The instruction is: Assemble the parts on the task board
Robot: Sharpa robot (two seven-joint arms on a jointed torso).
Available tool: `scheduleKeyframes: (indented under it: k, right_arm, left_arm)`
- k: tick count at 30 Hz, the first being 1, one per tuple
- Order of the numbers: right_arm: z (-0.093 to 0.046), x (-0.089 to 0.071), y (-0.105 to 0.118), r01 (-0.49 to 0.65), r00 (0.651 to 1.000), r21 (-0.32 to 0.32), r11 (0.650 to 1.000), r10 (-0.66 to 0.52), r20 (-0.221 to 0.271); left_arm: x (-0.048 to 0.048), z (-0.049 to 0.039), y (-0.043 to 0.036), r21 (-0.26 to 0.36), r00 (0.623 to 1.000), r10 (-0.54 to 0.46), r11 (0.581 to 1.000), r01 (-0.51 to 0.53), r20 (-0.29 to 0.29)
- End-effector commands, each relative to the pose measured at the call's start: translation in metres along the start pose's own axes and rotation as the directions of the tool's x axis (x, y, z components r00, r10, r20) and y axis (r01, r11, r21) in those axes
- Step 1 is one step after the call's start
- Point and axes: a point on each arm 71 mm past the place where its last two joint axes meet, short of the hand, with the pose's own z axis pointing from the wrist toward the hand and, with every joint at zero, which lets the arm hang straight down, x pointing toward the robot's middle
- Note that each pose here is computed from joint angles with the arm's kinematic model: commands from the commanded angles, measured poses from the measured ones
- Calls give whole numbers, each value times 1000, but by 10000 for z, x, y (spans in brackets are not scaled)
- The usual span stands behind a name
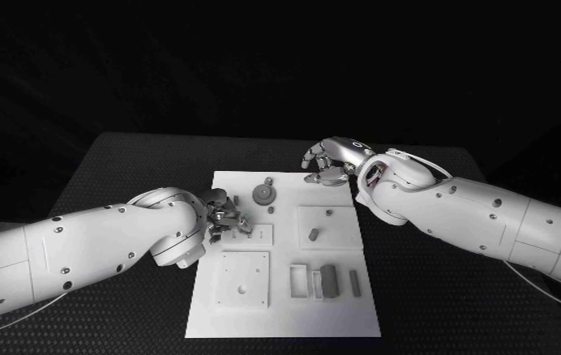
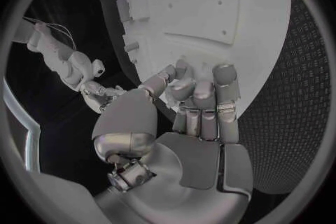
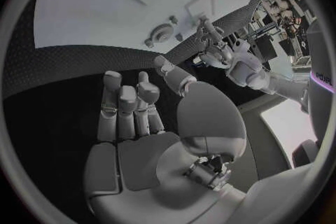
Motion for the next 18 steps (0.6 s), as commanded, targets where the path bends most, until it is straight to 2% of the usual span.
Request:
scheduleKeyframes:
  k: [1,18]
  right_arm:
    - [-1,8,5,-1,1000,0,1000,1,-6]
    - [-1,14,6,-1,1000,1,1000,1,-10]
  left_arm:
    - [12,-4,-30,15,999,50,999,-50,7]
    - [38,11,-61,19,997,73,997,-73,-13]
